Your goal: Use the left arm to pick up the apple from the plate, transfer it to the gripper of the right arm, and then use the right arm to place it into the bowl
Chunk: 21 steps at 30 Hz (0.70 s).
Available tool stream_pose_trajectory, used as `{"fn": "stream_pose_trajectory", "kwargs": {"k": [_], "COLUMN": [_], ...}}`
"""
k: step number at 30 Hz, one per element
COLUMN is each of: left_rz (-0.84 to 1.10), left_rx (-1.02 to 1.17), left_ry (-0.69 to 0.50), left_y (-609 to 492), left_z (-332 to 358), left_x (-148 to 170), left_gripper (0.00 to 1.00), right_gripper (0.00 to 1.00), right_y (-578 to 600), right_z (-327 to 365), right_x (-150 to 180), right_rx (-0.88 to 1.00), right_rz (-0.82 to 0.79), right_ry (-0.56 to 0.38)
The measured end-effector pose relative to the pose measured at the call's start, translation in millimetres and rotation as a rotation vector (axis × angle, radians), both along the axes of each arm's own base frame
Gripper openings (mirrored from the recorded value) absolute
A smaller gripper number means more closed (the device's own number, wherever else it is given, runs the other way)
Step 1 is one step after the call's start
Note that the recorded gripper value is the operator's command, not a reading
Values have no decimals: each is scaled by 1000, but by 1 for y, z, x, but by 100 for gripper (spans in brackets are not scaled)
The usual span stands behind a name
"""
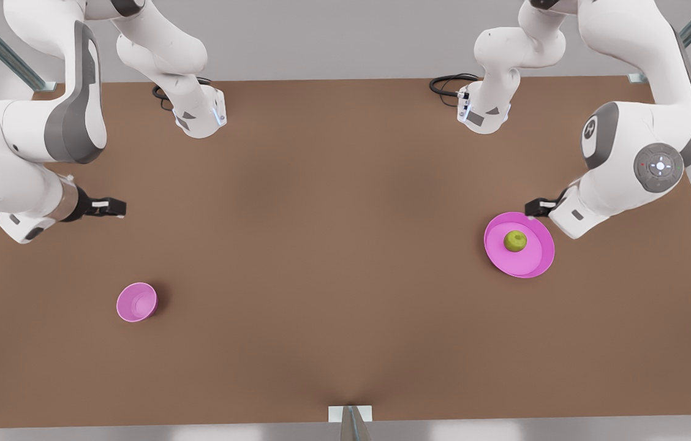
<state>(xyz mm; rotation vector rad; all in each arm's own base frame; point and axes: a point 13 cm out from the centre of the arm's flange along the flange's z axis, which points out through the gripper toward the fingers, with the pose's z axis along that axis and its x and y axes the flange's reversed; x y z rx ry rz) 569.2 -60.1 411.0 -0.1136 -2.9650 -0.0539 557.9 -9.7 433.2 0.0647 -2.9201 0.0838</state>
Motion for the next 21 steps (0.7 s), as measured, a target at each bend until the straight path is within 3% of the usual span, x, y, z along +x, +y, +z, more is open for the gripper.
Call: {"fn": "stream_pose_trajectory", "kwargs": {"k": [4,8,14,21], "left_rz": [7,76,88,85], "left_rx": [6,27,16,2], "left_ry": [20,172,104,-22], "left_y": [3,48,66,72], "left_z": [-20,-173,-278,-313], "left_x": [-2,-45,-64,-51], "left_gripper": [100,100,100,100], "right_gripper": [100,100,100,100], "right_y": [-1,0,1,4], "right_z": [-5,-10,-14,-19], "right_x": [9,14,17,18], "right_rx": [1,1,2,3], "right_rz": [2,6,8,14], "right_ry": [-21,-28,-28,-22]}}
